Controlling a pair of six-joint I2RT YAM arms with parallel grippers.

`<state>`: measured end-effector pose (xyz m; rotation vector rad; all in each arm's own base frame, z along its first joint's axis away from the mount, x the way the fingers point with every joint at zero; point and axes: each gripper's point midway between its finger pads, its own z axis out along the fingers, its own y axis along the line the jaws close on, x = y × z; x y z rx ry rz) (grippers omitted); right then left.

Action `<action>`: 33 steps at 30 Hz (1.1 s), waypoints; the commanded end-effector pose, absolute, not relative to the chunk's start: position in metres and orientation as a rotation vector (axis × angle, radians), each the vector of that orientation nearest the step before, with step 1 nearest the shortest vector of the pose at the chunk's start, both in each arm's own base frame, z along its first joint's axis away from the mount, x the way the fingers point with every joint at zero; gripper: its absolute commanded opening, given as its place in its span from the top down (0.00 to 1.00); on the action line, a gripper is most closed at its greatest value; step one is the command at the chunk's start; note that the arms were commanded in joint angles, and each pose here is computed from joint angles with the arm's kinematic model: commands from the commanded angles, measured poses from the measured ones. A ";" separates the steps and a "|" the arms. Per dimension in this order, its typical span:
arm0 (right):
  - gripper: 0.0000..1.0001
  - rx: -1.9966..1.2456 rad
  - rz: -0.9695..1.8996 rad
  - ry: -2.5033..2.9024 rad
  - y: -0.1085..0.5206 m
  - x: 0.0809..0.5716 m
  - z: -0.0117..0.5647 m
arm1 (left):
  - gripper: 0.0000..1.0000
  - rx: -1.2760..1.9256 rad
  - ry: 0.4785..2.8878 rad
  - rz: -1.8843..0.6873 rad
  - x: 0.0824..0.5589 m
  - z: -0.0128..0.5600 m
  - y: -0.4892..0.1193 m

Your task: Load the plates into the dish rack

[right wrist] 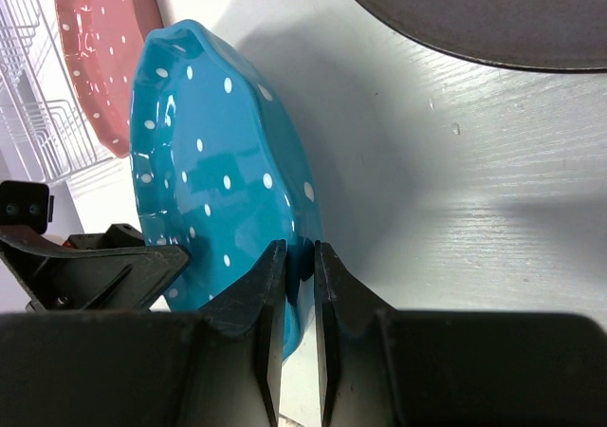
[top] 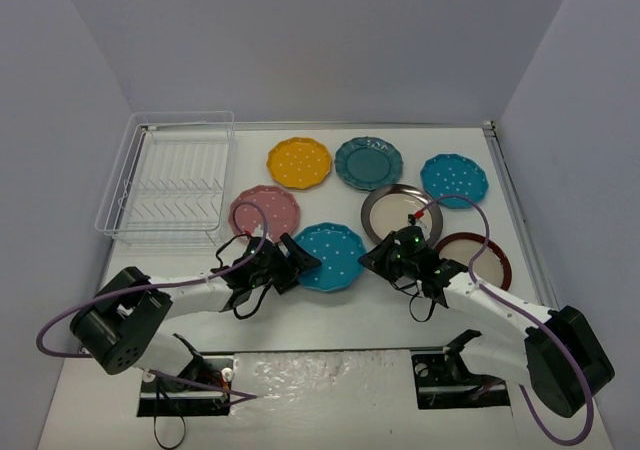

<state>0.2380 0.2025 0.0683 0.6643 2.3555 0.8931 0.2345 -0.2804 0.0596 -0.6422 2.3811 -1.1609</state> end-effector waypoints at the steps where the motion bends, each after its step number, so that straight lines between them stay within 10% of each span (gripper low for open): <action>1: 1.00 0.611 1.176 2.114 0.230 0.262 0.141 | 0.39 -0.595 2.206 -1.286 0.252 0.108 -0.293; 26: 1.00 0.493 1.244 2.080 0.239 0.257 0.156 | 1.00 -0.444 1.849 -1.415 0.258 0.198 -0.285; 33: 0.39 0.446 1.178 2.057 0.231 0.257 0.163 | 1.00 -0.361 1.729 -1.431 0.256 0.238 -0.280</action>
